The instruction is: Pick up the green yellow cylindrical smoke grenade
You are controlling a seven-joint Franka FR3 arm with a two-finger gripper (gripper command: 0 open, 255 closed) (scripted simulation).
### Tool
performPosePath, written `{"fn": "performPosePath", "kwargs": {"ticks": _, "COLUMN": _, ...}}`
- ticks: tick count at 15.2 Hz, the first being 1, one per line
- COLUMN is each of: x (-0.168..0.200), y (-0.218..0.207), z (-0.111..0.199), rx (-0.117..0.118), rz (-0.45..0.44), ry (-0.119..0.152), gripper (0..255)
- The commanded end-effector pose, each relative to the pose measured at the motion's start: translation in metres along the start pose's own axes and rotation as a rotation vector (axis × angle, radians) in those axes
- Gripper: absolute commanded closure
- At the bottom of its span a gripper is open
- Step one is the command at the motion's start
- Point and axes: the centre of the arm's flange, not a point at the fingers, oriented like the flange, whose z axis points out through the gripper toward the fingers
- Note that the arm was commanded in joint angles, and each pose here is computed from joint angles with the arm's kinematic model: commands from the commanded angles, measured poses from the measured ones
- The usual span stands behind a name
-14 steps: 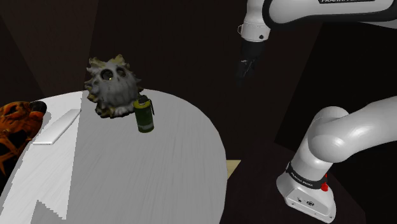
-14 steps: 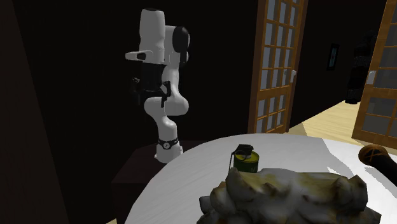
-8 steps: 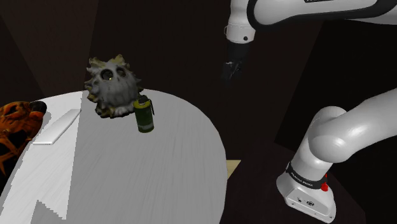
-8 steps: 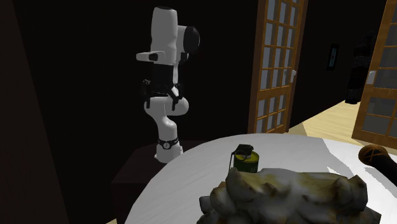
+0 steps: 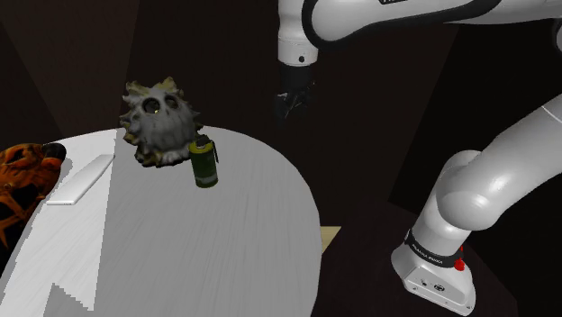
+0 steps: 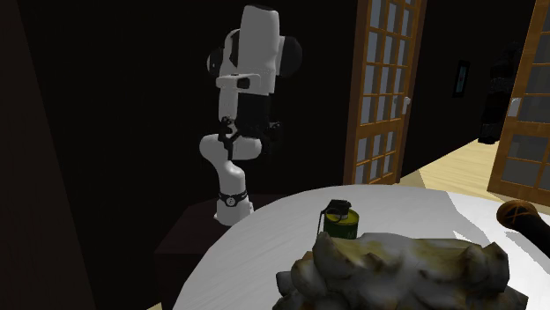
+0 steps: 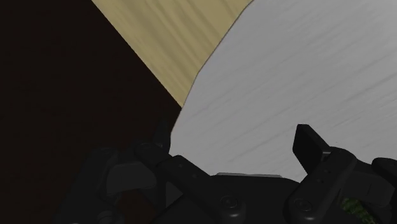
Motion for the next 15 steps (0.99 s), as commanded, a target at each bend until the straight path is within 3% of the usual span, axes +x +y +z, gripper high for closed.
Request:
{"fn": "performPosePath", "kwargs": {"ticks": 1, "x": 0.015, "y": -0.024, "z": 0.002, "rx": -0.001, "rz": 0.005, "ry": -0.001, "gripper": 0}}
{"fn": "performPosePath", "kwargs": {"ticks": 15, "x": 0.127, "y": -0.173, "z": 0.012, "rx": -0.015, "rz": 0.037, "ry": -0.005, "gripper": 0}}
